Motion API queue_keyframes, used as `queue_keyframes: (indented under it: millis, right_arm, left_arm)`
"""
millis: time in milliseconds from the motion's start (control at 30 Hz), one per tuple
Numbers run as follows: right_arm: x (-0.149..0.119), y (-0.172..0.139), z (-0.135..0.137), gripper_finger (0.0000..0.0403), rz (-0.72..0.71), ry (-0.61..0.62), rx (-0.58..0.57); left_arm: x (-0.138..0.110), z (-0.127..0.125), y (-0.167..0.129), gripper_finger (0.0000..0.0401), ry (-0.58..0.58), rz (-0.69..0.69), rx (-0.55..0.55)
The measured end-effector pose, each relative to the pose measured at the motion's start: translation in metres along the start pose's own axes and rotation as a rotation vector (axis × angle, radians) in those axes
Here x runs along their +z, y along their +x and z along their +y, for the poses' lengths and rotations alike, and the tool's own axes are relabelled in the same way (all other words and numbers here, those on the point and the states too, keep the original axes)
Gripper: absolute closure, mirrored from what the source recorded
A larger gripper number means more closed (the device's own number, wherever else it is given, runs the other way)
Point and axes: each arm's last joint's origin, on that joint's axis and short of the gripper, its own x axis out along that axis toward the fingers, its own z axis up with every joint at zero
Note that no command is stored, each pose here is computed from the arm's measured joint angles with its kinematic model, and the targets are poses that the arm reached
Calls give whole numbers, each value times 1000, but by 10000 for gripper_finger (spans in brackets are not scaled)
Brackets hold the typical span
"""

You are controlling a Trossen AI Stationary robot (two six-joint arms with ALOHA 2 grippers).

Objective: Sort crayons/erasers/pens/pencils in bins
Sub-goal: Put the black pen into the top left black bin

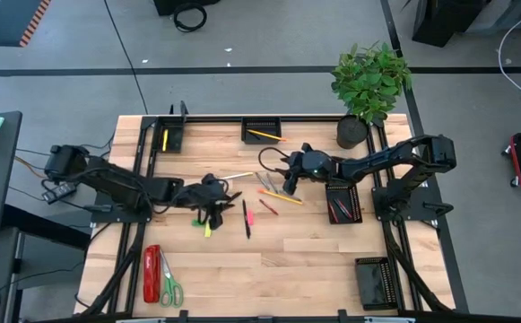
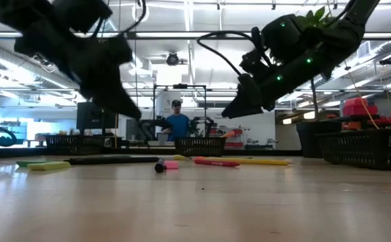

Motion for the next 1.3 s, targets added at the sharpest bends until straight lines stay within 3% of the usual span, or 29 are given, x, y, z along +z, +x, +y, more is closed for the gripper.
queue_keyframes:
  millis: [133,367,700,1067,1300]
  right_arm:
    - [2,-1,1,210,-42,-12,15]
    - [4,-2,5,210,-62,-28,31]
    - [5,-2,6,210,-67,-28,37]
    - [5,-2,7,210,-68,-26,38]
    - [5,-2,7,210,-69,-28,37]
  left_arm:
    - [-14,10,4,271,-32,18,32]
    - [-25,6,14,279,-13,-87,68]
    - [-50,5,45,269,-2,-28,125]
    - [-58,6,55,287,22,0,164]
    - [-49,2,52,289,65,-52,130]
